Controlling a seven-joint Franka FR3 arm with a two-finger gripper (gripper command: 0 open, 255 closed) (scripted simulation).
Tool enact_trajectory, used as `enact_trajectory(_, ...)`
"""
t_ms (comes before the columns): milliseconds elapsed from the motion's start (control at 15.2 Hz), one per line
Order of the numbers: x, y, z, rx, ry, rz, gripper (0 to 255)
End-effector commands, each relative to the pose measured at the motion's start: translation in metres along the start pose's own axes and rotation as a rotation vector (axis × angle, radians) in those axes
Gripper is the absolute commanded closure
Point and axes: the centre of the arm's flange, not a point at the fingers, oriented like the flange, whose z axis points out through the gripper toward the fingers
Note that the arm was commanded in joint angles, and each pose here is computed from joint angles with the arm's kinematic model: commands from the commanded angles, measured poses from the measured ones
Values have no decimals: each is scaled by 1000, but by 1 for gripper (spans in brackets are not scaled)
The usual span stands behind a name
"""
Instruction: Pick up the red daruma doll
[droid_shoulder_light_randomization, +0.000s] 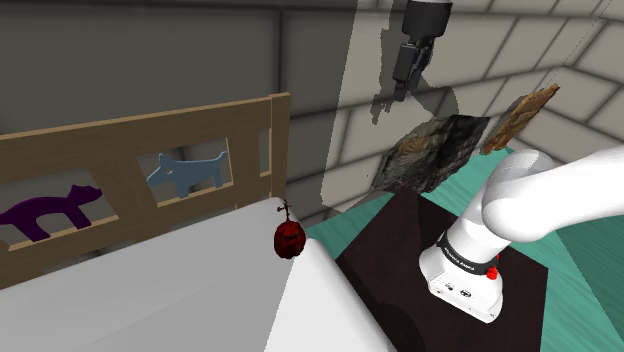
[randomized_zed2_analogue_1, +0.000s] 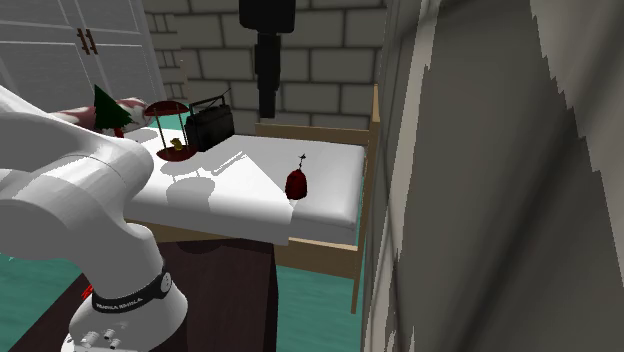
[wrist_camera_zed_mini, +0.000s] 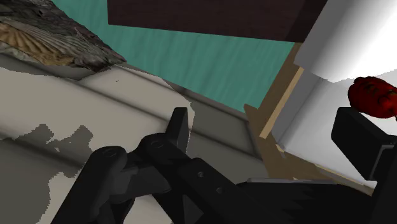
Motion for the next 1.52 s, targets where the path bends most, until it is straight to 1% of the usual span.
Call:
enact_trajectory(0, 0, 0, 0, 0, 0, 0, 0)
enact_trajectory(1452, 82, -225, 154, 40, 13, 70, 0)
